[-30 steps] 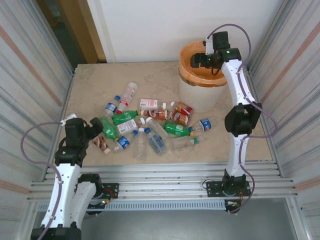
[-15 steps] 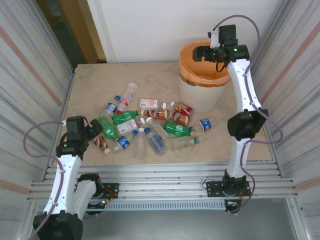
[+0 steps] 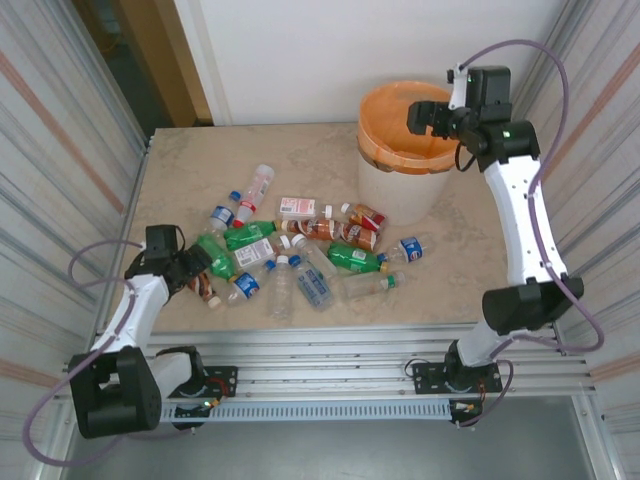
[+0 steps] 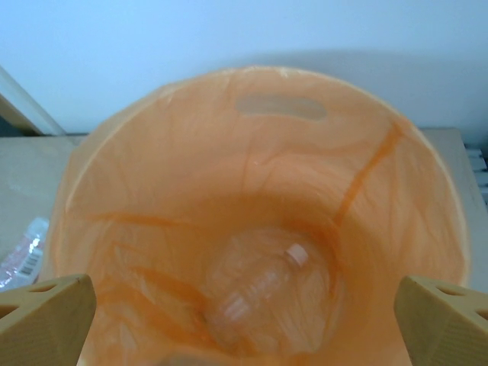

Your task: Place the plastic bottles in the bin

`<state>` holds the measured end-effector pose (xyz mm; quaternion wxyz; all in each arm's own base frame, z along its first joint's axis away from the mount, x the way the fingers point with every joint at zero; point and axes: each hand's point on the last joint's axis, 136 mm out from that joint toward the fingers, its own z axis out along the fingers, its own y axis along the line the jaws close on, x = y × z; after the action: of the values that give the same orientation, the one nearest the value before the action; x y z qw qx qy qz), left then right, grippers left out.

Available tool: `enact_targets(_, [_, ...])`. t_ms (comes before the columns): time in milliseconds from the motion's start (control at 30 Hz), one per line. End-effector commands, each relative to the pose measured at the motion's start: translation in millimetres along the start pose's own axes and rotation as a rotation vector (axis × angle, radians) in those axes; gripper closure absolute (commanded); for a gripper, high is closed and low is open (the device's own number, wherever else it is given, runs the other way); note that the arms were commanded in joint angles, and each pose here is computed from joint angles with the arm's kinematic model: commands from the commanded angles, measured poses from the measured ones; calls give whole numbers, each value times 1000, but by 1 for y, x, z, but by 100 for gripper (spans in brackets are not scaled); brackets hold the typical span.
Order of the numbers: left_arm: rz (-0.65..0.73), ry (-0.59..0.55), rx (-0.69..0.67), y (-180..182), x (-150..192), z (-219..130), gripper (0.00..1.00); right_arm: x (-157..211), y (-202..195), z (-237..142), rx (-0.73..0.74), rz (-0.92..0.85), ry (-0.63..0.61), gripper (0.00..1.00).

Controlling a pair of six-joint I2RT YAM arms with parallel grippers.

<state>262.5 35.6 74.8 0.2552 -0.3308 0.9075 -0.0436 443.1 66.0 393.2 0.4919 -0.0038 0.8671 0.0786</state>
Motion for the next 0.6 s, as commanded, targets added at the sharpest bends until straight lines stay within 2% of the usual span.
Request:
enact_targets(0, [-36, -2, 11, -1, -4, 6, 15, -5, -2, -23, 21, 37, -92, 2])
enact_targets(233, [-70, 19, -2, 5, -1, 20, 24, 23, -2, -43, 24, 53, -86, 2])
enact_targets(567, [-108, 60, -37, 14, 4, 37, 30, 52, 11, -50, 14, 32, -40, 2])
